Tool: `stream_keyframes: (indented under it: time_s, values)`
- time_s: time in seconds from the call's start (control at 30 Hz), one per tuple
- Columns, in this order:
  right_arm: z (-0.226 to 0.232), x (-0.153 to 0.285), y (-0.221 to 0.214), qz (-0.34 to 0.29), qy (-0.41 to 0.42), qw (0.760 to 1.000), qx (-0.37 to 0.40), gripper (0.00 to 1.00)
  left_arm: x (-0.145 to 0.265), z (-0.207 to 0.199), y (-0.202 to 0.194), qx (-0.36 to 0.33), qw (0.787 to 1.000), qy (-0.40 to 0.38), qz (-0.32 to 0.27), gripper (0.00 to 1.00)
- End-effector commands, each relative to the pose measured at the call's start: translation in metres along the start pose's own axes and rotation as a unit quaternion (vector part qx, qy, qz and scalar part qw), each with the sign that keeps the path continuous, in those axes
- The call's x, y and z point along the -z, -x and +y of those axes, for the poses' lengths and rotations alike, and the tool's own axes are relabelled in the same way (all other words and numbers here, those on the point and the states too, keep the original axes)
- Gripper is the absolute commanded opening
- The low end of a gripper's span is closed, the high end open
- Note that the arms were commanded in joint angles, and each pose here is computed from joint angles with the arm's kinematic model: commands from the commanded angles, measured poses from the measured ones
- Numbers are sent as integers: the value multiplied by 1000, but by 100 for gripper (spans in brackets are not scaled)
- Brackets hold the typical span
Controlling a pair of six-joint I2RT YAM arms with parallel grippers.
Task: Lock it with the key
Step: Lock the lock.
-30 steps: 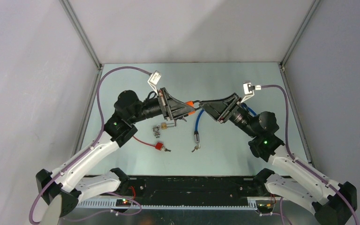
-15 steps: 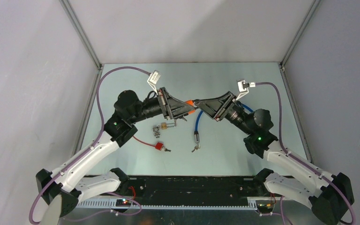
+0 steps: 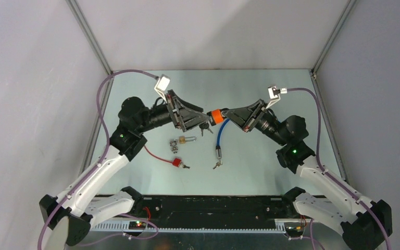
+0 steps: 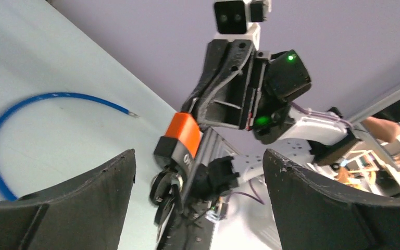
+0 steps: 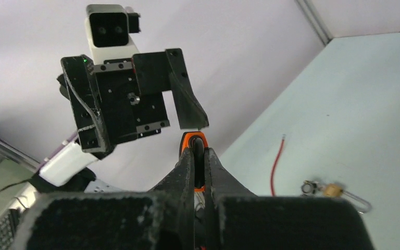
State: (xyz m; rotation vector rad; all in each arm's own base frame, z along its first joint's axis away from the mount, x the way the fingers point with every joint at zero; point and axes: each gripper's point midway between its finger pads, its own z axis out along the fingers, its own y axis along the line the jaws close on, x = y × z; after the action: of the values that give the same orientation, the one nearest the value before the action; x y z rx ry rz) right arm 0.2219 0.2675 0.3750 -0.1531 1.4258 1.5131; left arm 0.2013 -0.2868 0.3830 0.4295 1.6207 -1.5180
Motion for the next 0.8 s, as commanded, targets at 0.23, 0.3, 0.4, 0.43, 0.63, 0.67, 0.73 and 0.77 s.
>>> stream_keyframes:
  time_s: [0.23,0.3,0.4,0.43,0.63,0.67,0.73,0.77]
  values:
    - [68,17,23,57,110,974,189,0,27,-13,-27,-228,966,-100,76,92]
    - [71,18,20,70,118,969,205,0,29,-18,-29,-243,960,-116,82,92]
    - [73,19,15,82,123,963,224,0,29,-24,-37,-243,954,-144,100,91]
    - [74,19,14,85,126,961,232,0,28,-24,-42,-239,954,-149,106,88]
    - [79,16,13,85,138,956,243,0,24,-24,-51,-235,950,-166,123,69]
    - [80,16,12,86,140,956,243,0,25,-27,-54,-231,948,-177,130,69]
    - [81,15,13,83,142,955,245,0,23,-24,-57,-223,949,-177,136,68]
    - [82,15,14,81,144,955,247,0,21,-21,-59,-218,950,-175,140,68]
